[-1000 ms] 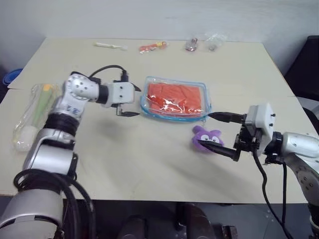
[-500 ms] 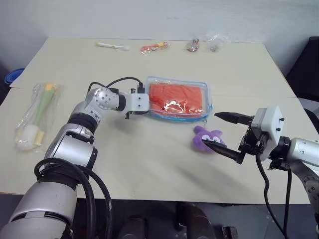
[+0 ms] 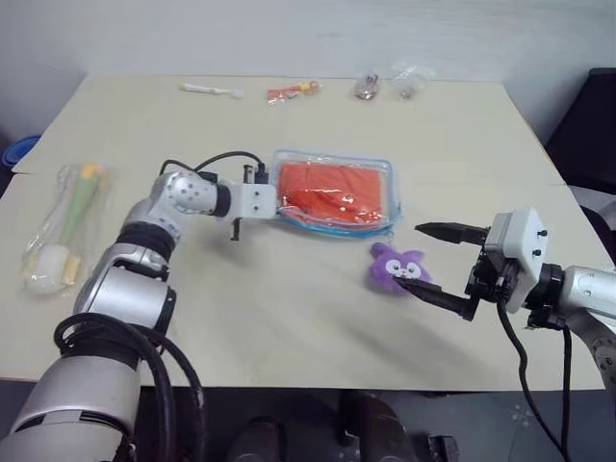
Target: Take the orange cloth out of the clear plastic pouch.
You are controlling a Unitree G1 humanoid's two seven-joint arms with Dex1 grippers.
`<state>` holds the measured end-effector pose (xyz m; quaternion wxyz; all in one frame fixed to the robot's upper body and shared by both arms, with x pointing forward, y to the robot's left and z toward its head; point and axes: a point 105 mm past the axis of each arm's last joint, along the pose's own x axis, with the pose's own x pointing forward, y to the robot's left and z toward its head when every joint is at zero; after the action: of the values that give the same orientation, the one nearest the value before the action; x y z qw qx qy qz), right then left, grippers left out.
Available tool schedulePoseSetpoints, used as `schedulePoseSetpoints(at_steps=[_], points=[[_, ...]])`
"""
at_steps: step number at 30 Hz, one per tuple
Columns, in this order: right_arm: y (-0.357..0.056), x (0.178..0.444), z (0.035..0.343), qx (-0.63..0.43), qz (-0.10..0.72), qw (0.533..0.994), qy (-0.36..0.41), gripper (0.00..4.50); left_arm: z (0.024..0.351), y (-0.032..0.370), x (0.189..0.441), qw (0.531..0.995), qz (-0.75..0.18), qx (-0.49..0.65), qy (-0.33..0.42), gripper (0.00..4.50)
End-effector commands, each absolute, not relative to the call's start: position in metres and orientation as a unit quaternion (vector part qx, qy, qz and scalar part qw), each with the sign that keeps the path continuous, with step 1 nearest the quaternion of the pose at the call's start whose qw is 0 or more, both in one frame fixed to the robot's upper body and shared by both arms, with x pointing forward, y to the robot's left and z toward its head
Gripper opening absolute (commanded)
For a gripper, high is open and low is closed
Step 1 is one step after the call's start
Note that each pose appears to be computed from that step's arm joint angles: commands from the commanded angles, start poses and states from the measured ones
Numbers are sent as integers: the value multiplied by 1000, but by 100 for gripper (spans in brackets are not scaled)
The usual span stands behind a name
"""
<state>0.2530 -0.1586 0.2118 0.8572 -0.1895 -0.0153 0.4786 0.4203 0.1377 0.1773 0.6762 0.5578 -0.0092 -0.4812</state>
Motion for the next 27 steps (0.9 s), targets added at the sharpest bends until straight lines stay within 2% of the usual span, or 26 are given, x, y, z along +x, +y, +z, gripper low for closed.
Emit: schedulePoseSetpoints(at_steps=[1,9,13,16,21,27], points=[[-159,250,216,-192,503,843,-11,450,202,151,408,676,-479,558,-56,5],[-160,245,212,-193,552,811,22,450,209,190,359,676,-453,578,-65,5],[-162,248,215,-190,566,802,26,450,197,210,313,684,-429,589,-40,5],[-162,245,215,-186,582,791,32,450,193,217,293,682,-414,602,-42,5],[-160,241,216,-184,604,775,37,450,189,232,289,695,-388,604,-45,5],[-161,241,217,-190,613,766,36,450,178,235,287,678,-399,616,-45,5]])
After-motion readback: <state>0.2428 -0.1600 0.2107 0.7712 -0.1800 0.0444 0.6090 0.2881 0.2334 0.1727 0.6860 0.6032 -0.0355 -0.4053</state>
